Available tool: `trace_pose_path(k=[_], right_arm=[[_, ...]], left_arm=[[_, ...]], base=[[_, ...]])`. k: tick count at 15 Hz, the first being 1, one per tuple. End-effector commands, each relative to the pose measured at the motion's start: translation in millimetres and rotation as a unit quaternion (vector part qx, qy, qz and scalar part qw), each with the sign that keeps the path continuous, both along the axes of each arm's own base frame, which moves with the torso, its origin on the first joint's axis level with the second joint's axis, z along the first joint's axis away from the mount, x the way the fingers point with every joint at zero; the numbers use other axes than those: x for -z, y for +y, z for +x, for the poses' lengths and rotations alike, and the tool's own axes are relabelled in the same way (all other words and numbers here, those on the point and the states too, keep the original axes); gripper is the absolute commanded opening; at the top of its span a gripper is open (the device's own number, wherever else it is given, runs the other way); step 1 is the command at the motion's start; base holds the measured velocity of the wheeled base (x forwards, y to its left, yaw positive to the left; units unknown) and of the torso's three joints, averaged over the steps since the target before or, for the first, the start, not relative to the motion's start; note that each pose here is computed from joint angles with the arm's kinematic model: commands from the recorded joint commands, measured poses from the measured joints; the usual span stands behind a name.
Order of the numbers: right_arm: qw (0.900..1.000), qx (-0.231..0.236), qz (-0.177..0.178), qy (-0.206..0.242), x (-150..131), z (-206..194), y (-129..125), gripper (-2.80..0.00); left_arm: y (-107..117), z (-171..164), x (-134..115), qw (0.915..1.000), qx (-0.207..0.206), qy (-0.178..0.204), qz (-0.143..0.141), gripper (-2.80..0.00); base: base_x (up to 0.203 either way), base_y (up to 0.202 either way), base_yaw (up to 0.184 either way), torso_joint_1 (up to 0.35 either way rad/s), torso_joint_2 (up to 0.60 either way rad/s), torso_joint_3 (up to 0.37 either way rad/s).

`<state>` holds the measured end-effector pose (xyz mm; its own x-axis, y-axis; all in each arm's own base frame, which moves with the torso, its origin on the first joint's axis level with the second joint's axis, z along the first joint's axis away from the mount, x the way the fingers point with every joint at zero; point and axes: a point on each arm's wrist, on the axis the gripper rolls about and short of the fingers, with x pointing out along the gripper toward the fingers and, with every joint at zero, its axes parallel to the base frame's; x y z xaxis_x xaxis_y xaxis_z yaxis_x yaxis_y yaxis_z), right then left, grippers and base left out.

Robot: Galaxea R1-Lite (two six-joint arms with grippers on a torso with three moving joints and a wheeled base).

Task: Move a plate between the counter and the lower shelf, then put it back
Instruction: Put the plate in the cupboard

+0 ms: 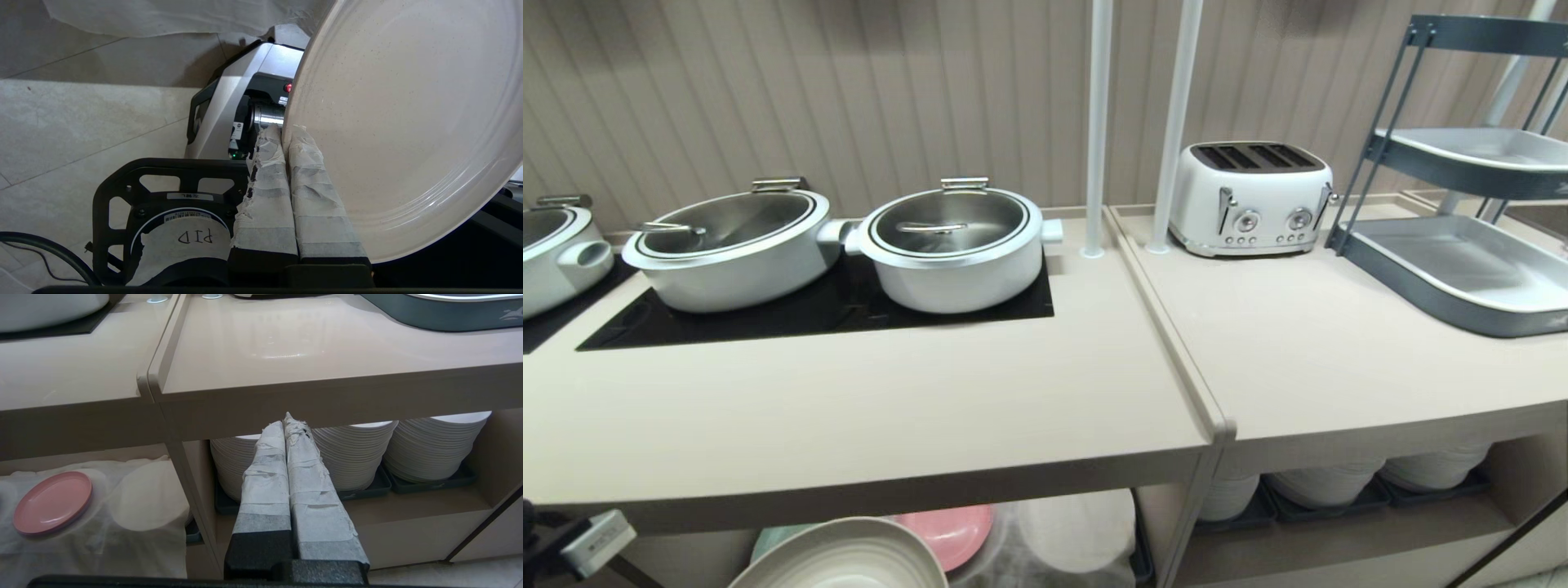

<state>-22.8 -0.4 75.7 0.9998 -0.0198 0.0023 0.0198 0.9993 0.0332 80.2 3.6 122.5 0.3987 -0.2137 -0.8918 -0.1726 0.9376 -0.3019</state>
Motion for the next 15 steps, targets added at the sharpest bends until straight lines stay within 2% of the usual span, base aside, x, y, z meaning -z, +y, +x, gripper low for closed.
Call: trace_pose_path(k=[1, 15], right_arm=[[1.0, 0.0, 0.0, 0.0, -0.1, 0.0, 0.0, -2.8], [1.0, 0.0, 0.003, 0.0, -0.1, 0.0, 0.0, -2.8]], left_arm=[[0.0, 0.1, 0.4, 1.0, -0.001, 0.003, -0.001, -2.8], [-0.1, -1.6, 2.4, 1.0, -0.002, 0.008, -0.003, -2.8]], base=[[0.0, 0.0, 0.0, -0.138, 0.3, 0.166], [0.0, 0.0, 0.0, -0.162, 0.35, 0.186]])
